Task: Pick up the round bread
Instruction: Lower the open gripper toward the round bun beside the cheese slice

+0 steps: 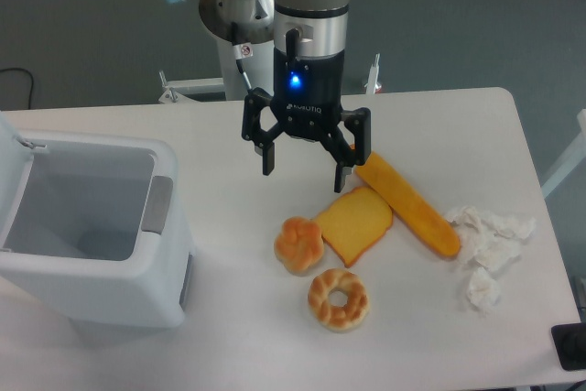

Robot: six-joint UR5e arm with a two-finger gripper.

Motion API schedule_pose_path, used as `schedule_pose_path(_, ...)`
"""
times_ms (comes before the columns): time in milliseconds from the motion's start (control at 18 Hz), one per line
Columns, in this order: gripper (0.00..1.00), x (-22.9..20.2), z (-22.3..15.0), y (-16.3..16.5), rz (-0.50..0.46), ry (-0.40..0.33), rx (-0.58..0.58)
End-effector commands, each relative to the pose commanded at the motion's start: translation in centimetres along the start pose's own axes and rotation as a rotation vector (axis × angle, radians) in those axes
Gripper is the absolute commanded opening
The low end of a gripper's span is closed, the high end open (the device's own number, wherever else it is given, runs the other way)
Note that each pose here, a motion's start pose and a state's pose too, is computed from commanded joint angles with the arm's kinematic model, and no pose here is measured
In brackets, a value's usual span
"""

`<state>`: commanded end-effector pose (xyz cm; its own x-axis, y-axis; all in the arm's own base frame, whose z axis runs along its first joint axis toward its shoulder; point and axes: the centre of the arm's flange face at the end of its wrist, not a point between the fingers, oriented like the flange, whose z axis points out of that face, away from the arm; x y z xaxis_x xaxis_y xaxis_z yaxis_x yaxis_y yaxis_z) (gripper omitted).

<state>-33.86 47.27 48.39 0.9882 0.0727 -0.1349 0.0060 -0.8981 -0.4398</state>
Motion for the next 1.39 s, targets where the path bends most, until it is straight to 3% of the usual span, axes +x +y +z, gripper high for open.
schedule_pose_path(333, 1.00, 1.6, 2.1, 2.3, -0.012, 0.042, -0.047)
schedule_pose_path(611, 1.00, 3.0, 3.6, 3.8, 0.015, -0.029, -0.193)
schedule_pose_path(1389, 1.00, 3.0, 11.9, 4.3, -0.038, 0.064, -0.282)
